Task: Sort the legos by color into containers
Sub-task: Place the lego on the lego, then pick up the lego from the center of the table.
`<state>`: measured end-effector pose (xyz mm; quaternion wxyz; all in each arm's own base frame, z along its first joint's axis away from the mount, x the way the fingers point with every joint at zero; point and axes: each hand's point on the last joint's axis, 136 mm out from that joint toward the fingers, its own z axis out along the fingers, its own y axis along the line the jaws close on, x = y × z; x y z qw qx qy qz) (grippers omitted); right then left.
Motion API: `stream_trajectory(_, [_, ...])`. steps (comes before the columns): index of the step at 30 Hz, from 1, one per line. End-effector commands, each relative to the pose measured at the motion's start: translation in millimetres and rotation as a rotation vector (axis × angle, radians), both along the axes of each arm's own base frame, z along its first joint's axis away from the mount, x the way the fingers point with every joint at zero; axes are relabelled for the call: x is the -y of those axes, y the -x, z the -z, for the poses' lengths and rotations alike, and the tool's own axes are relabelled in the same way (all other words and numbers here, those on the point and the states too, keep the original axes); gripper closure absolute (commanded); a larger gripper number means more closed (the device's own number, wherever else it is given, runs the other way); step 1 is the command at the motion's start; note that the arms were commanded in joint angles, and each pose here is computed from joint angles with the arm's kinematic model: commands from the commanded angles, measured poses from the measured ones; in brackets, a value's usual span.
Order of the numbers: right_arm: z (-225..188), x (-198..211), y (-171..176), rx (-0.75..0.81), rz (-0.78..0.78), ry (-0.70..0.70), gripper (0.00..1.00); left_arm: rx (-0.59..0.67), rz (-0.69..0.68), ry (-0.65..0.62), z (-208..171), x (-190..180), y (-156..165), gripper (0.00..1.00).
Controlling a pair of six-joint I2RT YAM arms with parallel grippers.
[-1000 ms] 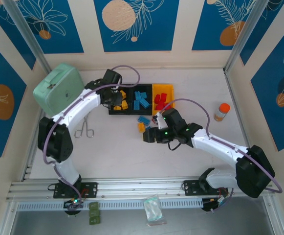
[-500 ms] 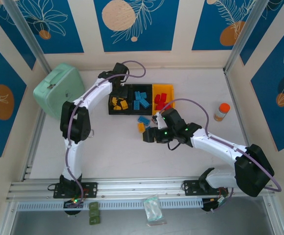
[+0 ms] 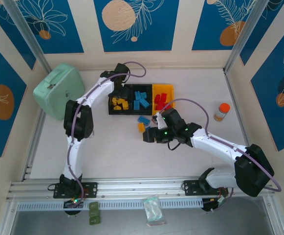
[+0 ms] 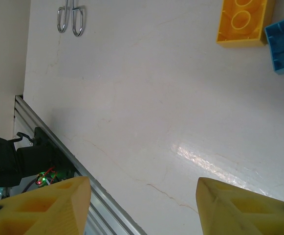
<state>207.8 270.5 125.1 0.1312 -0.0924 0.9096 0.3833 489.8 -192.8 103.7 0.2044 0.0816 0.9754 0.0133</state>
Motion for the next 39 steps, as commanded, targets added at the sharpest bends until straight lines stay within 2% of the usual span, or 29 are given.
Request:
stream_trajectory(1, [-9.8,0.1,-5.2,0.023,0.004,0.001,0.41,0.030,0.002,0.030,-31.9,-2.6,7.1,0.43])
stream_trajectory(7, [-11.6,11.6,-11.7,0.051,0.050,0.057,0.40,0.054,0.042,0.160,-61.9,8.2,43.4,0.42])
stream_trajectory(13, [-6.5,32.0,-23.9,0.091,0.105,0.191,0.39,0.027,0.062,0.304,-67.6,9.7,102.0,0.41])
stream_trajectory(19, [-5.2,23.4,-35.9,0.098,0.096,0.226,0.39,-0.006,0.047,0.422,-56.8,1.6,163.4,0.39])
stream_trajectory(25, [17.2,21.9,-55.8,0.106,0.120,0.342,0.37,-0.045,-0.001,0.502,-34.9,-10.8,212.6,0.37])
stream_trajectory(31, [45.6,26.0,-76.5,0.175,0.092,0.437,0.33,-0.089,-0.039,0.509,-13.9,-19.5,234.6,0.37])
stream_trajectory(39, [77.6,22.7,-93.2,0.178,0.045,0.477,0.33,-0.103,-0.070,0.500,-7.6,-22.4,235.6,0.37])
